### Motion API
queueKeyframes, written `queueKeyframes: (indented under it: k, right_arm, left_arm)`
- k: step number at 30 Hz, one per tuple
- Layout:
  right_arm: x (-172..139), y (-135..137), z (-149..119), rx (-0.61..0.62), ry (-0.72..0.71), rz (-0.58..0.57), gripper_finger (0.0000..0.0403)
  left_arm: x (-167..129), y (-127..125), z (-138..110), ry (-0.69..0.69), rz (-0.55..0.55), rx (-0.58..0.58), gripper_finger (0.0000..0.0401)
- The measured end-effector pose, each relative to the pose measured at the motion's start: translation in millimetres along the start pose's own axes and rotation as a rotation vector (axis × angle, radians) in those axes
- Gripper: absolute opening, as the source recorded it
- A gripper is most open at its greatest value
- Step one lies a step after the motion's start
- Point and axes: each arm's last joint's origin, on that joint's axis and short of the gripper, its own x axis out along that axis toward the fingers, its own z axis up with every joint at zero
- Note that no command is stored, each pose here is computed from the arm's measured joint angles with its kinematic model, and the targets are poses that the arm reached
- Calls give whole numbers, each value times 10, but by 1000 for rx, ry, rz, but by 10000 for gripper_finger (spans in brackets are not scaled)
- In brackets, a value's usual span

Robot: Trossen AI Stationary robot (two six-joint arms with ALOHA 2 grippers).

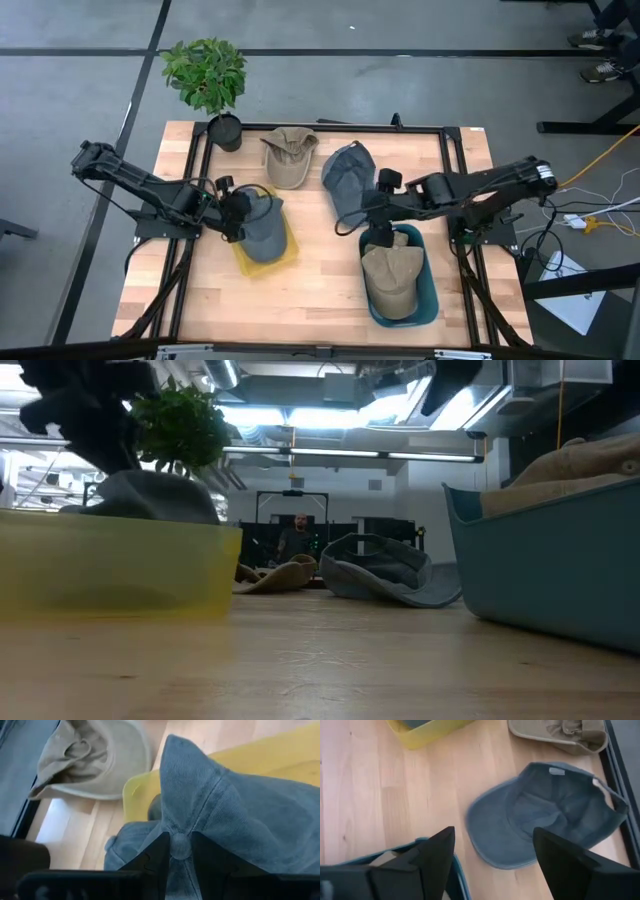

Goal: Pick & Place hat
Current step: Put the left gray cap into the yellow bin, then put the brown cap into the yellow bin

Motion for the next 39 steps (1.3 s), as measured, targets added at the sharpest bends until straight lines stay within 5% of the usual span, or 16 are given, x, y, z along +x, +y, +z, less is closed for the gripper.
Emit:
queueKeyframes:
  k: [9,23,31,39]
  right_arm:
    - [39,-12,-219,21,-42,-4,267]
    - [62,-11,-240,9,-41,-8,267]
    - [61,-8,-230,2,-51,-7,267]
    - [59,-12,-196,53,-92,-36,267]
  left_arm:
    - [30,-16,-31,28,-41,-18,96]
    - [-353,79,368,-128,-42,132,211]
    - [-439,98,598,-272,0,74,216]
    - [-97,65,994,-376,21,95,203]
